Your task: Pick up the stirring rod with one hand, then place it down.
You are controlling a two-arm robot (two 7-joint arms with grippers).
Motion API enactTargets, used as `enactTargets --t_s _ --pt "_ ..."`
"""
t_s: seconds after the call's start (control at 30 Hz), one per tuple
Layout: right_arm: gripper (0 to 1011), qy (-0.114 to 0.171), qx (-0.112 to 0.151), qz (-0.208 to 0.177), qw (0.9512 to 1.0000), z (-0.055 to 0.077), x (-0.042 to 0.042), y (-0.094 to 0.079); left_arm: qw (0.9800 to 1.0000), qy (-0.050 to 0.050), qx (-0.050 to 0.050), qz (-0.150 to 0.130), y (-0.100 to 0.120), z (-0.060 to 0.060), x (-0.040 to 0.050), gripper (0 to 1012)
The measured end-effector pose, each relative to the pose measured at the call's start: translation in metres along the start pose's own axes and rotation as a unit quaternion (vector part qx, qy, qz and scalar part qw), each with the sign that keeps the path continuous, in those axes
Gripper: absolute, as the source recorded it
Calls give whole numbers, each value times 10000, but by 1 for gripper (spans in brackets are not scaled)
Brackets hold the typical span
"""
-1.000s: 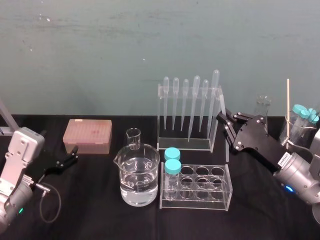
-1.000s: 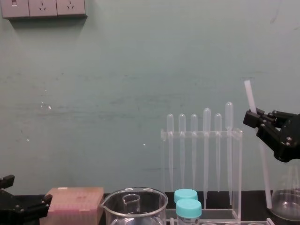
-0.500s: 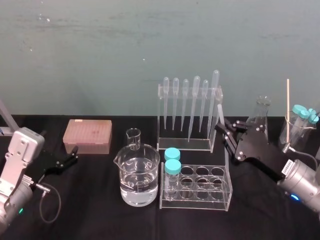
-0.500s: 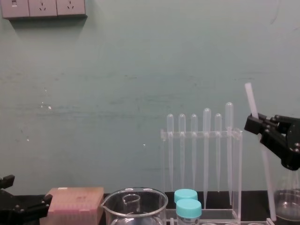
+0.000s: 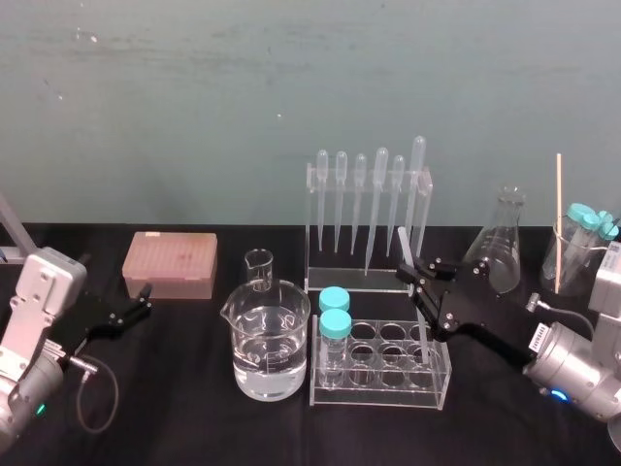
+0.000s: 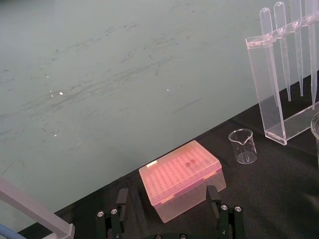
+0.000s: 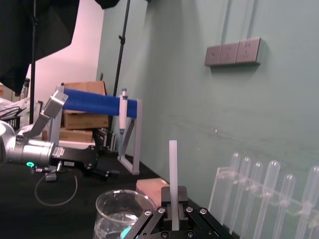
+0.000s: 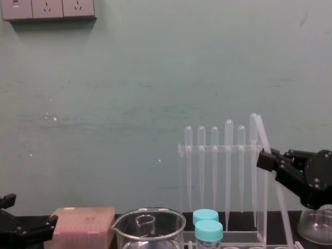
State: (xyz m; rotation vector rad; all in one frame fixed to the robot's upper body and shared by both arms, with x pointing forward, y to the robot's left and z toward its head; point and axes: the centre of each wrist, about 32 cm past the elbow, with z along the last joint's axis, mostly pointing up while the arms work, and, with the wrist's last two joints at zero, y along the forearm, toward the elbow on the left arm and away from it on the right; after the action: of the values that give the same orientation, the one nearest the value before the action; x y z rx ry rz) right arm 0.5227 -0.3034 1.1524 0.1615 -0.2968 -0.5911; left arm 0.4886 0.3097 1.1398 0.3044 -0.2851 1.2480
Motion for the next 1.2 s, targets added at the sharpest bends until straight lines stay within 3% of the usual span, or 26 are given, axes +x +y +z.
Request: enactTargets --t_s 1.2 --pt "68 230 -774 268 9964 -247 71 54 10000 0 0 0 0 0 0 1000"
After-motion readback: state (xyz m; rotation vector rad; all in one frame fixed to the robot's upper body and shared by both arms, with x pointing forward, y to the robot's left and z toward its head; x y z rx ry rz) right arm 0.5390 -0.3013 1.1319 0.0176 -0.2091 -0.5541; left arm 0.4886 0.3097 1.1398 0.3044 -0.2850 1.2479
